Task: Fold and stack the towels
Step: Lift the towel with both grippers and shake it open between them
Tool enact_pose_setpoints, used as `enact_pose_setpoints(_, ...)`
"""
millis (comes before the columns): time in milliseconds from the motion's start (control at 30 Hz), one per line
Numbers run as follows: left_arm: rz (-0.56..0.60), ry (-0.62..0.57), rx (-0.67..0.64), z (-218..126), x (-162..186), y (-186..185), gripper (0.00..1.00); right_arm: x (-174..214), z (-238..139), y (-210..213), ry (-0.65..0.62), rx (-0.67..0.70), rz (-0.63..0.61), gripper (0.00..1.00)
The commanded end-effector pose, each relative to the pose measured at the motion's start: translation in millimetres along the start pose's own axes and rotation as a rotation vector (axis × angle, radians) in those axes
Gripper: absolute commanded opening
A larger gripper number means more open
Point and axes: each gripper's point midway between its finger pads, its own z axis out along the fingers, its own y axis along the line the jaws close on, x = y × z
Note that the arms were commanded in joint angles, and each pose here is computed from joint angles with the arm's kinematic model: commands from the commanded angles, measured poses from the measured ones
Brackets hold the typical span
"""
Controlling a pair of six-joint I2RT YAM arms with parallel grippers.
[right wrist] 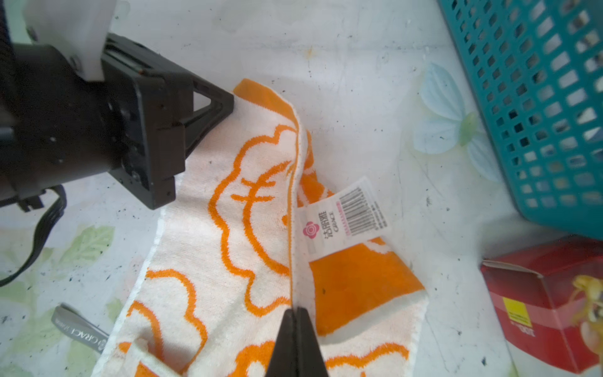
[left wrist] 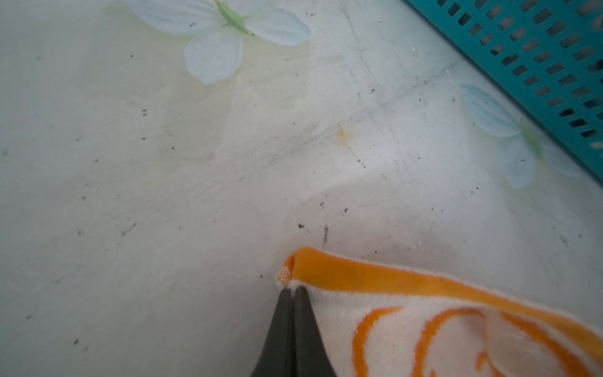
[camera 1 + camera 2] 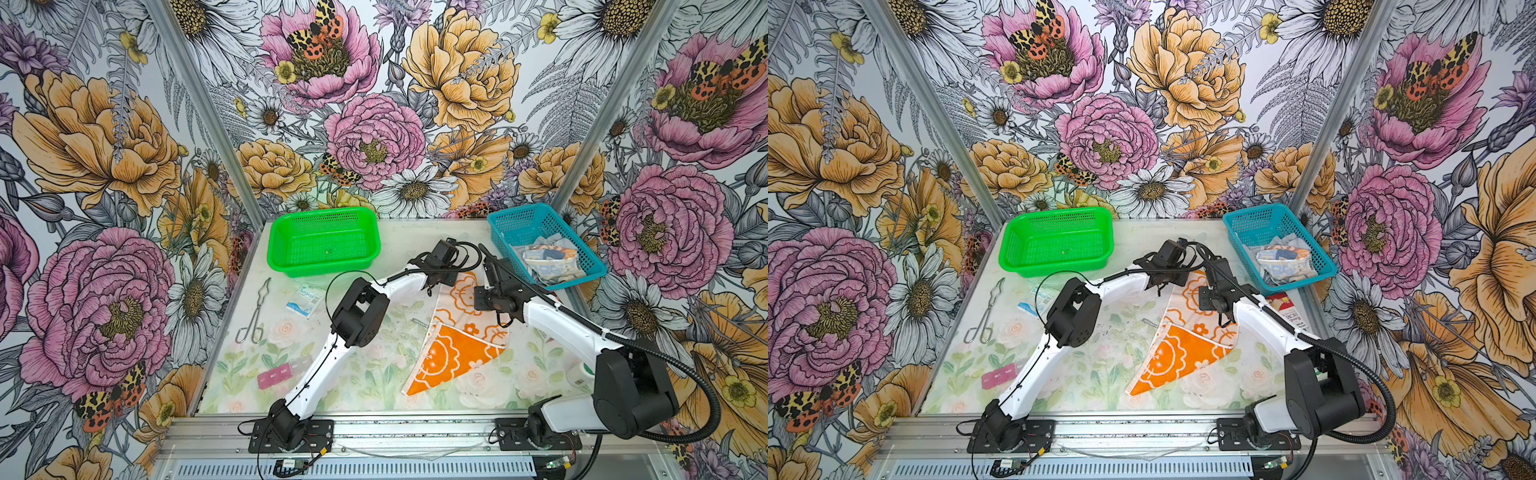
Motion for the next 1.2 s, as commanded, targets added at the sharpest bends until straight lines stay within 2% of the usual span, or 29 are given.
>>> enact_pose_setpoints(0, 0.041, -0.101, -0.018, -67, -52, -5, 0.0, -36, -37, 7, -0.118, -0.05, -0.037, 0.0)
enact_pose_setpoints(233, 0.119, -0.228, -0.139, -177, -84, 14, 0.0, -72, -113, 27, -0.265, -0.188, -0.067, 0.0)
enact_pose_setpoints(333, 0.133, -0.29, -0.165, -231, -84, 18, 0.0, -77, -150, 40, -0.323, -0.278, -0.101, 0.0)
enact_pose_setpoints(367, 0.134, -0.34, -0.183, -263, -90, 21, 0.0, -78, -165, 42, -0.348, -0.3, -0.108, 0.0)
enact_pose_setpoints(467, 0.142, -0.411, -0.193, -320, -77, 22, 0.0, -78, -207, 49, -0.416, -0.366, -0.121, 0.0)
enact_pose_setpoints(667, 0.189, -0.577, -0.105, -420, -43, -3, 0.0, -72, -285, 57, -0.558, -0.49, -0.112, 0.0)
enact_pose_setpoints(867, 0.226, -0.685, -0.021, -481, -16, -26, 0.0, -65, -337, 58, -0.63, -0.582, -0.092, 0.0)
enact_pose_setpoints(1167, 0.333, -0.807, -0.015, -537, -12, -61, 0.0, -59, -373, 58, -0.676, -0.647, -0.074, 0.0)
